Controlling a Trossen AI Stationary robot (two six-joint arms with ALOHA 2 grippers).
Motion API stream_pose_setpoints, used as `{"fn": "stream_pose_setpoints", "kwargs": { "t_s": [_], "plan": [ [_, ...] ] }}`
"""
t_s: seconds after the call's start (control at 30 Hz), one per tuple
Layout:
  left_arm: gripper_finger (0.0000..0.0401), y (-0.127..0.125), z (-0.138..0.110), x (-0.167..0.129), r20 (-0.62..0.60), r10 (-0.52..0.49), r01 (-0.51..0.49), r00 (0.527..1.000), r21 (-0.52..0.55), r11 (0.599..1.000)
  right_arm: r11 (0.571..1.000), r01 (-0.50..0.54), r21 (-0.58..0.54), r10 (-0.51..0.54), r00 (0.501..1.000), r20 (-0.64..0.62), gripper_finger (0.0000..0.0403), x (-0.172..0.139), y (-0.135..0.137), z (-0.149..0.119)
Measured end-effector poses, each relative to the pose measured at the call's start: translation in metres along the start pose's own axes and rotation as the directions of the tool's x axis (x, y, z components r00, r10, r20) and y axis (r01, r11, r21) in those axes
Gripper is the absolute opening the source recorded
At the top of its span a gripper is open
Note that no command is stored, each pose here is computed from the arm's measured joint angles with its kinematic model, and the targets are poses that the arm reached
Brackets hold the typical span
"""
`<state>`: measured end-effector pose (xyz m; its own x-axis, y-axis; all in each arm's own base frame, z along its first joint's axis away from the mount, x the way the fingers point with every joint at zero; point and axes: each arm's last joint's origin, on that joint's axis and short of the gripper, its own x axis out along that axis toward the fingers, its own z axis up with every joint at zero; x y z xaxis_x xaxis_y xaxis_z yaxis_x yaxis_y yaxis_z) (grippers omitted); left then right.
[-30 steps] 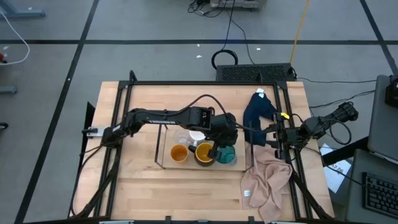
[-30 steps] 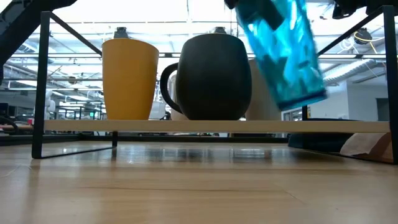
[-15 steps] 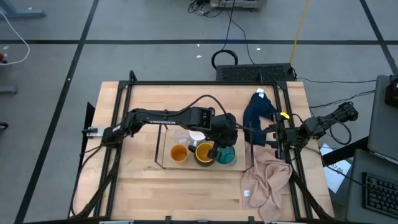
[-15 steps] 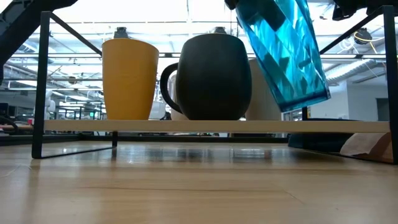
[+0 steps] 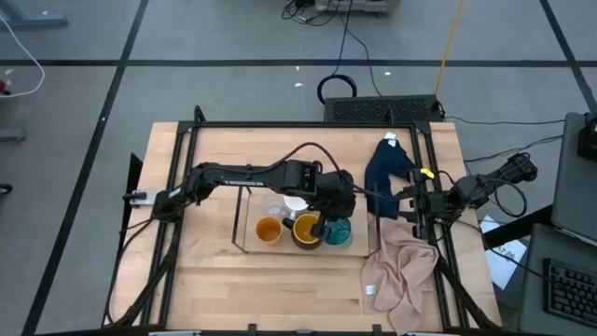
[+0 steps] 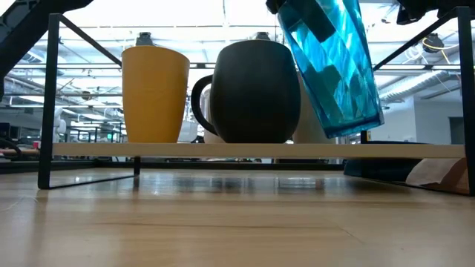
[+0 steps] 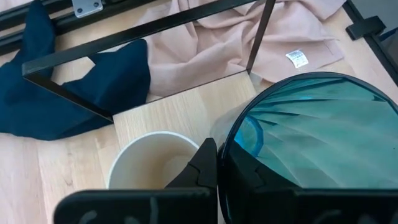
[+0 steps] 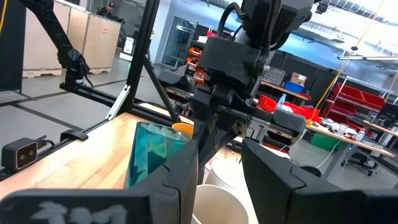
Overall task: Stack small to large cups/mugs on shelf
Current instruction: Align the blue transparent cup with the white cup on the shelf
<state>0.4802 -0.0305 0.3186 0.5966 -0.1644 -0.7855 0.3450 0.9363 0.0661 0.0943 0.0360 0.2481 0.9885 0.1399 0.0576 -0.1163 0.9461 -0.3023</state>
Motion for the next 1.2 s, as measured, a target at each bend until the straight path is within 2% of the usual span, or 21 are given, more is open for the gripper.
{"fn": "stream_pose_setpoints", "kwargs": {
  "t_s": [0.77, 1.03, 1.2],
  "plan": [
    [0.0015, 0.007, -0.003, 0.009, -0.013, 0.005, -0.005, 1.0, -0.031, 1.0, 1.0, -0.004, -0.002, 0.004, 1.0, -0.007, 0.0116, 0.0, 0.0, -0.001],
    [0.0049, 0.007, -0.001, 0.008, 0.01, 0.012, -0.012, 1.0, -0.037, 0.999, 1.0, -0.004, 0.013, 0.004, 1.0, -0.009, 0.0116, 0.0, 0.0, -0.001],
    [0.0056, 0.011, -0.003, 0.008, 0.003, 0.014, -0.014, 1.0, -0.066, 0.998, 1.0, -0.008, 0.019, 0.008, 1.0, -0.02, 0.0116, 0.0, 0.001, -0.002]
  ]
}}
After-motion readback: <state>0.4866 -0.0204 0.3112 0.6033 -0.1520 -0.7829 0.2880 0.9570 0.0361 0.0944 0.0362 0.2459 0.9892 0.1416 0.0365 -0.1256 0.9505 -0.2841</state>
